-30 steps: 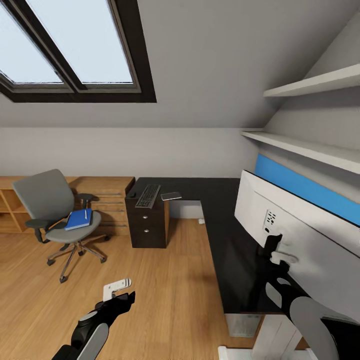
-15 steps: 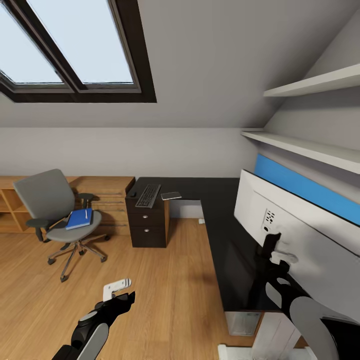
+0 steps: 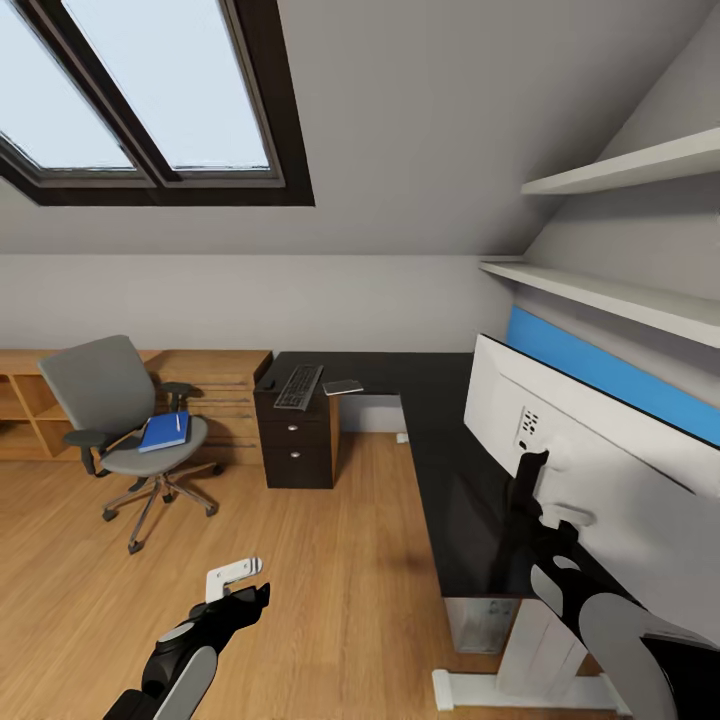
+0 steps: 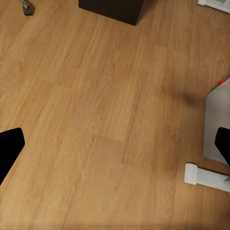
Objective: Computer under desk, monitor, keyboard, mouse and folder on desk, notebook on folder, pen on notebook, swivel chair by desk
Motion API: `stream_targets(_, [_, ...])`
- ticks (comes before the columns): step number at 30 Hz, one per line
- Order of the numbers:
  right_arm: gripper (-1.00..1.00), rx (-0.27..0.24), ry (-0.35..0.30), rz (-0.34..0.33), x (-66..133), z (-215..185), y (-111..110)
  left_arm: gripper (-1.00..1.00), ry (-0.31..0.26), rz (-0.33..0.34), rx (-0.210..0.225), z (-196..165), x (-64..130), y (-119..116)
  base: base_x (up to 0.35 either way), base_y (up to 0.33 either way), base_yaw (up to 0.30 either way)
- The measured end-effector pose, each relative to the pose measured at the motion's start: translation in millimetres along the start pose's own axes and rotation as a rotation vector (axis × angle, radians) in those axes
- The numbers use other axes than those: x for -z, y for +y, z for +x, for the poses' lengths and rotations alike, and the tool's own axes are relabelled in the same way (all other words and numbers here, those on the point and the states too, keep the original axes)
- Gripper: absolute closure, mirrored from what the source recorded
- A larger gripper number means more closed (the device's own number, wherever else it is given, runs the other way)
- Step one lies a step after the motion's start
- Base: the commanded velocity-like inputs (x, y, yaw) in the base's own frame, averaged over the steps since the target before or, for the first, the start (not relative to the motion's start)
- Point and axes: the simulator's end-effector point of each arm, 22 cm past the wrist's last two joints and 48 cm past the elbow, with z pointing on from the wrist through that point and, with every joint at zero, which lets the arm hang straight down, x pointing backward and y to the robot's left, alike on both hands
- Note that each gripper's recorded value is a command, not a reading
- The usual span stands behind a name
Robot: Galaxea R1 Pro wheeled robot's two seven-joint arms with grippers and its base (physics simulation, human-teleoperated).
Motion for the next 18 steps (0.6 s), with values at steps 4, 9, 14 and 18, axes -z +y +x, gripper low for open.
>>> stream_targets(4, [-1.00,0.000,0.000,0.001,0.1,0.0,-0.1,-1.00,0.001,0.001,0.001,0.3,0.1,-0.6,-0.007,0.000,0.000])
stream_targets(9, [-1.00,0.000,0.000,0.001,-0.3,0.2,-0.1,-1.00,0.001,0.000,0.000,0.2,-0.3,0.1,-0.140,0.000,0.000])
stream_targets(14, [-1.00,0.000,0.000,0.001,-0.3,-0.2,0.0,-1.00,0.001,0.000,0.000,0.3,-0.2,-0.3,-0.191,0.000,0.000])
stream_targets(18, [-1.00,0.000,-0.001,0.001,-0.2,-0.5,0.0,-1.00,0.000,0.000,0.000,0.0,-0.1,0.2,-0.067,0.000,0.000])
